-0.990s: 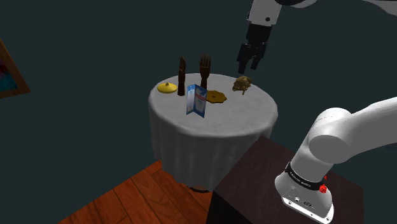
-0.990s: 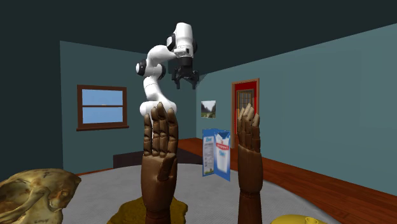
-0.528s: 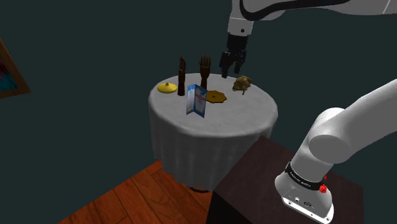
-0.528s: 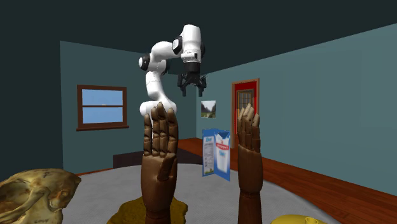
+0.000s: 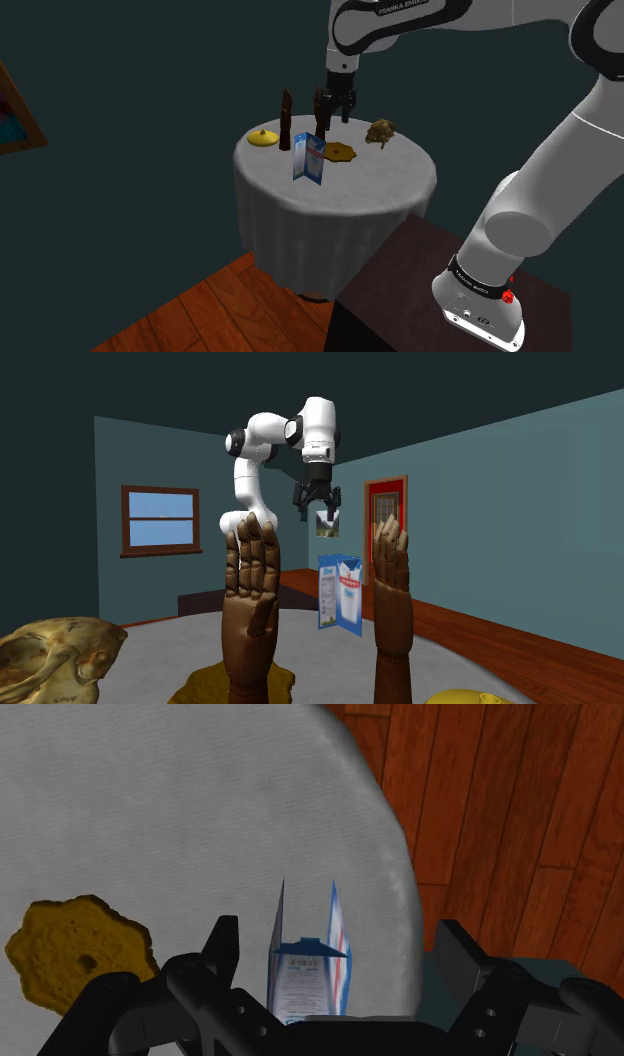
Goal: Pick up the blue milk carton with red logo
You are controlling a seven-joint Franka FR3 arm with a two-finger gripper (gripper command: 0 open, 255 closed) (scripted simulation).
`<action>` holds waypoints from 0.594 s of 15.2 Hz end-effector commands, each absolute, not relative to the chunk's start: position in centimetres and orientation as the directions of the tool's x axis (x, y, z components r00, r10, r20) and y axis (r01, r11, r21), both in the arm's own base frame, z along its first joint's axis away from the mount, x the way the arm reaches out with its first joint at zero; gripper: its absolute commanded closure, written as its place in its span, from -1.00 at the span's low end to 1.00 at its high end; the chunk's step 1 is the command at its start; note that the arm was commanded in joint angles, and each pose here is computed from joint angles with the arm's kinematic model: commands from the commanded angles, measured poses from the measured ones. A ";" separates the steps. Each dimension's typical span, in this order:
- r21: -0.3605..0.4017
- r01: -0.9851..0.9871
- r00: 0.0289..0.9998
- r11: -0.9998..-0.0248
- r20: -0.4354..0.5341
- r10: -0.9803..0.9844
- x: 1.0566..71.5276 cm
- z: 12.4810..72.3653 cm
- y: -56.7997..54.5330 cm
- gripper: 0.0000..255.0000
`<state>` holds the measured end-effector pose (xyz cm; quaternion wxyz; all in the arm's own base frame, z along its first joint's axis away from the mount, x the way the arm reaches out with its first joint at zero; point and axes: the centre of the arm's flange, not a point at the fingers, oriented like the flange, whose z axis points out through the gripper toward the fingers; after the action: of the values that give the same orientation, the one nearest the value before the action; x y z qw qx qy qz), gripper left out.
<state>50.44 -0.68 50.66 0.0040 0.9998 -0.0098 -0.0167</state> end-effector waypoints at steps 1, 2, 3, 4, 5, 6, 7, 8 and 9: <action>0.012 -0.013 0.999 -1.000 -0.042 -0.013 52.9 49.2 -1.1 -1.00; 0.014 -0.009 0.999 -1.000 -0.047 -0.010 54.1 48.4 -1.2 -1.00; 0.015 -0.006 0.999 -1.000 -0.051 -0.007 55.2 47.7 -1.2 -1.00; 0.017 -0.002 0.998 -1.000 -0.056 -0.003 56.4 47.0 -1.3 -1.00; 0.019 0.001 0.998 -1.000 -0.061 0.000 57.6 46.2 -1.4 -1.00; 0.020 0.005 0.998 -1.000 -0.065 0.003 58.7 45.5 -1.5 -1.00; 0.022 0.008 0.998 -1.000 -0.070 0.006 59.9 44.8 -1.6 -1.00; 0.024 0.012 0.997 -1.000 -0.074 0.010 61.0 44.0 -1.6 -1.00; 0.025 0.015 0.997 -1.000 -0.079 0.013 62.2 43.2 -1.7 -1.00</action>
<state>61.07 -1.70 43.92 0.0120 0.9992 0.0053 -0.0370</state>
